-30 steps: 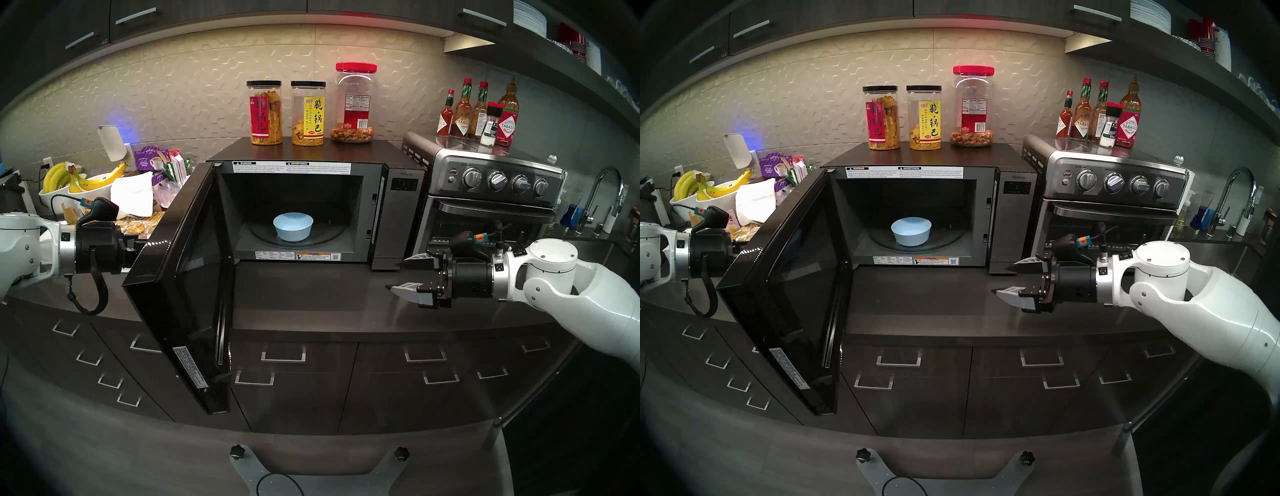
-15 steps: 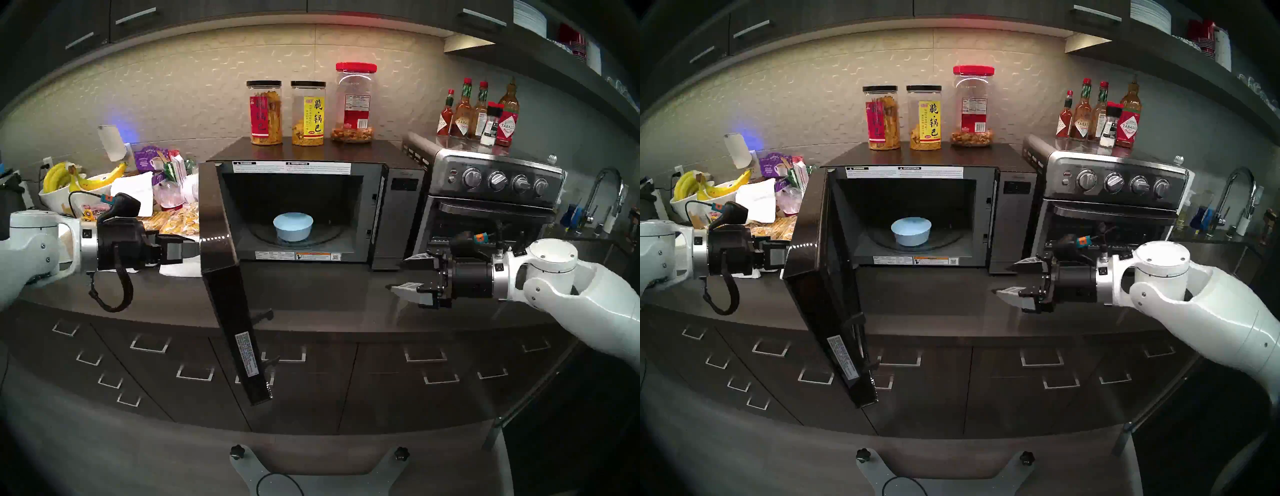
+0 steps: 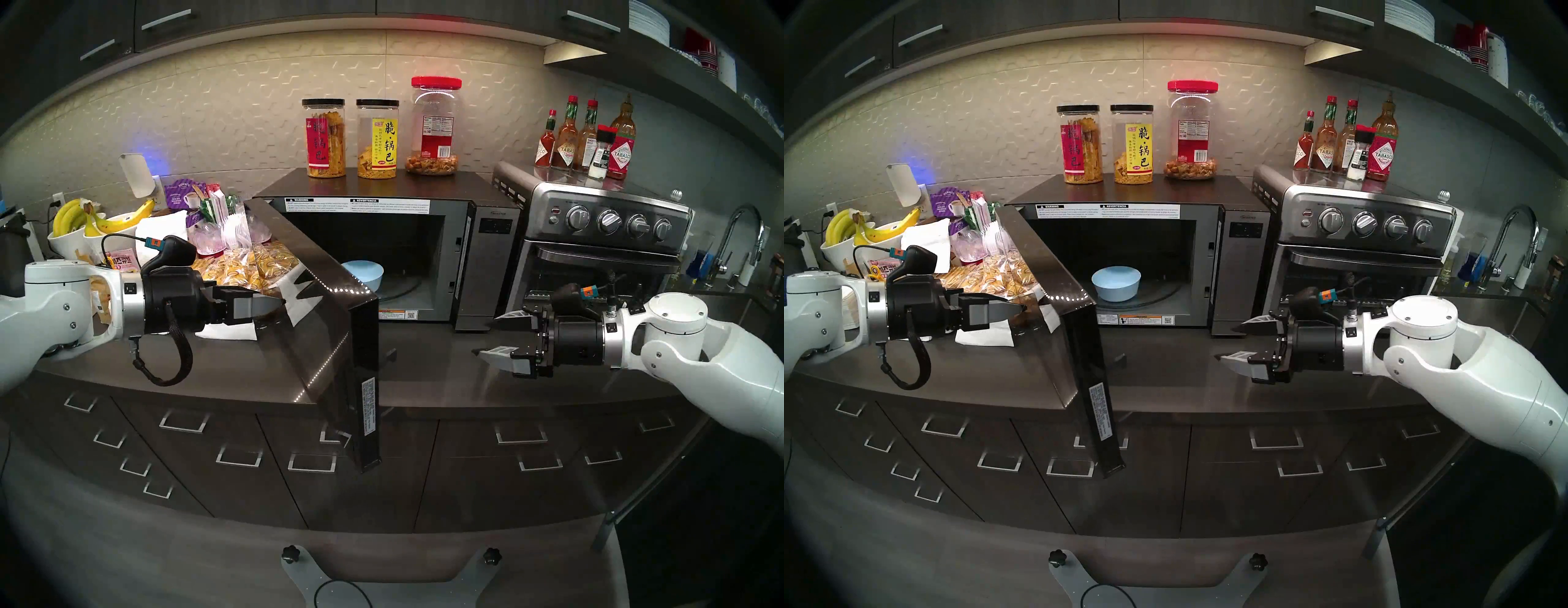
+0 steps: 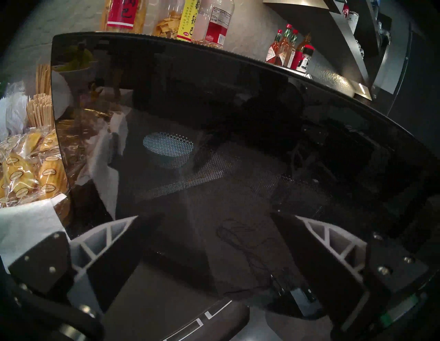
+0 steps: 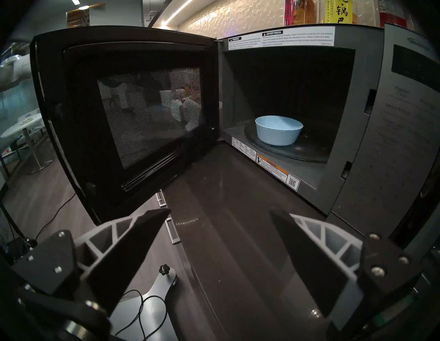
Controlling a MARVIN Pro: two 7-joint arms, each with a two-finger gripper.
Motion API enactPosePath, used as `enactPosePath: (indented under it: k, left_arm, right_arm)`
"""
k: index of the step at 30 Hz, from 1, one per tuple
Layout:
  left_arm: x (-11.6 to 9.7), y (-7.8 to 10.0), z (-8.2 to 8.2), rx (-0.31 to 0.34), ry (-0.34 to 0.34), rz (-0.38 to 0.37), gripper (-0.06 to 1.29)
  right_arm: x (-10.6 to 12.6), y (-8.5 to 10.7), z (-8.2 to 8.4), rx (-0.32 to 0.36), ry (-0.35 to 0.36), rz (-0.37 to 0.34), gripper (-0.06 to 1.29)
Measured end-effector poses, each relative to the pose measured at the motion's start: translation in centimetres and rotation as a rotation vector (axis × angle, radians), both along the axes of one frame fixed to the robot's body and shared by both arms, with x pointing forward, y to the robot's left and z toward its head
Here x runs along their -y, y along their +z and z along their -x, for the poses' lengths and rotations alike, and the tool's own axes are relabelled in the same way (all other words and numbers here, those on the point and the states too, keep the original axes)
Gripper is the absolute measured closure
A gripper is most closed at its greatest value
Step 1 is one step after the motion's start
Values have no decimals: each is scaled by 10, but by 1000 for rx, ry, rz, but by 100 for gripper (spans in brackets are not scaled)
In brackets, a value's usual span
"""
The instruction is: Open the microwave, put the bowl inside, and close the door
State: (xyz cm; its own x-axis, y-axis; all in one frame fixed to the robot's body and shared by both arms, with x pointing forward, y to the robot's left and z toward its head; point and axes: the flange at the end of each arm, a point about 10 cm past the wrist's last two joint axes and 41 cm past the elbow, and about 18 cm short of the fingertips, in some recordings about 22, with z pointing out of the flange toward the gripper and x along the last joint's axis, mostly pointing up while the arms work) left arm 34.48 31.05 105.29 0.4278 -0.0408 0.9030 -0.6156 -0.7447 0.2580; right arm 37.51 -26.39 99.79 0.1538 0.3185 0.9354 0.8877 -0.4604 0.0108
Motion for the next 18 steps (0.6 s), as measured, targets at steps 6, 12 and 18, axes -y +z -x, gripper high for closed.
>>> enactPosePath:
  k: [6,12,18]
  left_arm:
    - [13,-2,3,6,11,8,-4]
    - [19,-2,6,10,20,12,-4]
    - [22,-1,7,15,34,11,-4]
  right_arm:
    - [0,0,0,0,0,0,3]
    - [0,0,0,0,0,0,3]
    - [0,0,0,0,0,0,3]
